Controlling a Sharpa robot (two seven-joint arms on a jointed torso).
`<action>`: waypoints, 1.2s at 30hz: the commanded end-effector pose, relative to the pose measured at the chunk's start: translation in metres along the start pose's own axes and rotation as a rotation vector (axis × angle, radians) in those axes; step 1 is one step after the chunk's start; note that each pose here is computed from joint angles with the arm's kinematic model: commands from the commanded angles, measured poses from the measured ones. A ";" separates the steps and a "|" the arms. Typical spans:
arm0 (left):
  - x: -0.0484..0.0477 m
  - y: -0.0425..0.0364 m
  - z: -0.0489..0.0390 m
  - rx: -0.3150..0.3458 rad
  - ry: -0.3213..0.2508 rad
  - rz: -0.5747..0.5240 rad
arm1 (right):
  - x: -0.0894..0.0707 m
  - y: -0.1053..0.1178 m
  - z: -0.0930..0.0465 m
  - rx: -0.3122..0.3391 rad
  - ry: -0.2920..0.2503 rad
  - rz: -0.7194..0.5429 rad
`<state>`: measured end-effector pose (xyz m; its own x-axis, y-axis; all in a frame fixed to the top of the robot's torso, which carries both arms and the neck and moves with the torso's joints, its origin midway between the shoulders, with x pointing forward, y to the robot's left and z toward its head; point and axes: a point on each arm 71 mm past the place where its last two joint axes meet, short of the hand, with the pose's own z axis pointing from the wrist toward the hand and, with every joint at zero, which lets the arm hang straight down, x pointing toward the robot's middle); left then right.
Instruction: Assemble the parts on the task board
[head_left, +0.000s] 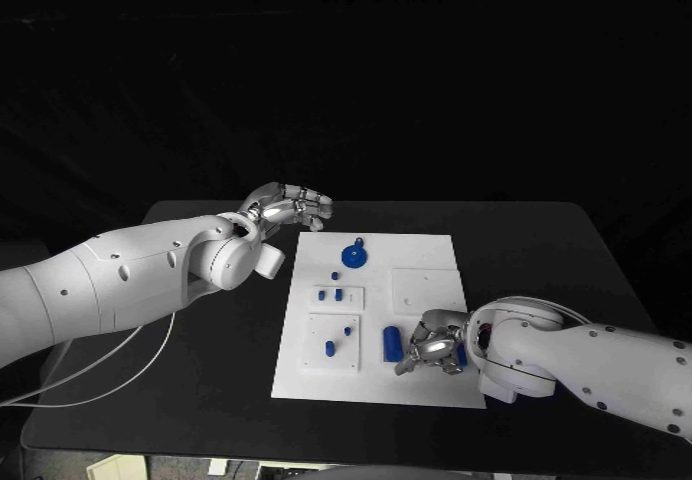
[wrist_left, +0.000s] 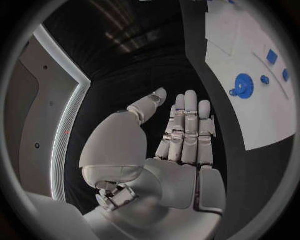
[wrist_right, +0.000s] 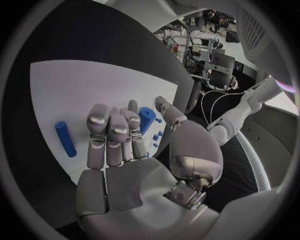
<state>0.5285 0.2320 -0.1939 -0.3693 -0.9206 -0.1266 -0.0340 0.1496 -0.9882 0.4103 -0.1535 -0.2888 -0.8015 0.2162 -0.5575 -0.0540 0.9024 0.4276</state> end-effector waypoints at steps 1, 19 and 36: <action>0.0017 -0.0012 0.0003 0.007 0.009 -0.008 | 0.001 0.001 0.000 -0.015 -0.003 -0.007; 0.0010 -0.0010 0.0000 0.005 0.009 -0.008 | 0.000 0.003 0.002 -0.002 -0.013 -0.044; 0.0011 -0.0008 -0.0002 0.003 0.010 -0.008 | 0.001 0.004 0.001 -0.024 0.001 -0.046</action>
<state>0.5283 0.2326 -0.1941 -0.3688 -0.9208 -0.1267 -0.0366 0.1506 -0.9879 0.4114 -0.1496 -0.2883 -0.7925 0.1906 -0.5793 -0.0854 0.9058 0.4149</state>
